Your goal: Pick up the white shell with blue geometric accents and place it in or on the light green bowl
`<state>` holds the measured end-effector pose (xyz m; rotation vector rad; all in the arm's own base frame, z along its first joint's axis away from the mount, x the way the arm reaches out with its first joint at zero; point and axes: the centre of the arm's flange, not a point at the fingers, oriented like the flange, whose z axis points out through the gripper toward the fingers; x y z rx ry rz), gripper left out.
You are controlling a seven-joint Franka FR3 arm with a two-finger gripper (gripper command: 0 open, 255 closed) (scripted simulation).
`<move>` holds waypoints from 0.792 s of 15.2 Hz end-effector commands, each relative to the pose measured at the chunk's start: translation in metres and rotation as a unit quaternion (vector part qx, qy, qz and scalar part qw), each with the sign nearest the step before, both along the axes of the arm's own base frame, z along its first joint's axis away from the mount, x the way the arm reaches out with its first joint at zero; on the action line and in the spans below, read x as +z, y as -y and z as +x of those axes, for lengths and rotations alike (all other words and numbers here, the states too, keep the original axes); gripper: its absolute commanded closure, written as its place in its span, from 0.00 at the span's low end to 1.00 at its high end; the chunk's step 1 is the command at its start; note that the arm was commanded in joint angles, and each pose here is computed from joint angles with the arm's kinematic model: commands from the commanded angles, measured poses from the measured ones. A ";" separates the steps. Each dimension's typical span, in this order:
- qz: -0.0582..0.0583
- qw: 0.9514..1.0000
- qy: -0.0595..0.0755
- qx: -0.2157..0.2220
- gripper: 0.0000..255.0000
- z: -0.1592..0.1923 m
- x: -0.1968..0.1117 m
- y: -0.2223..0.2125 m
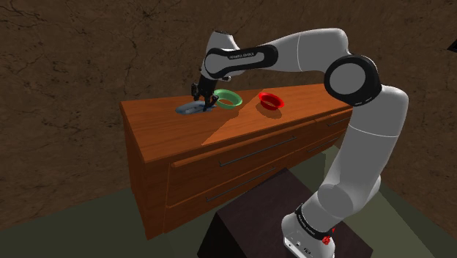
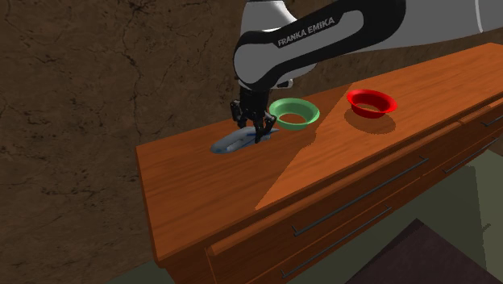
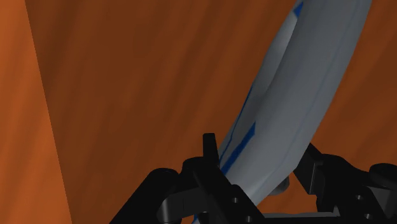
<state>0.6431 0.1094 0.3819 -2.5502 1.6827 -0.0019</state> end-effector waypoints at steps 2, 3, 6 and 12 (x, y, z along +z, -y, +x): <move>0.000 1.000 0.000 0.000 1.00 0.000 0.005 0.000; 0.000 1.000 0.000 0.000 1.00 0.000 0.011 0.000; 0.000 1.000 0.000 0.000 1.00 0.000 0.026 0.000; 0.000 1.000 0.000 0.000 1.00 0.000 0.058 0.000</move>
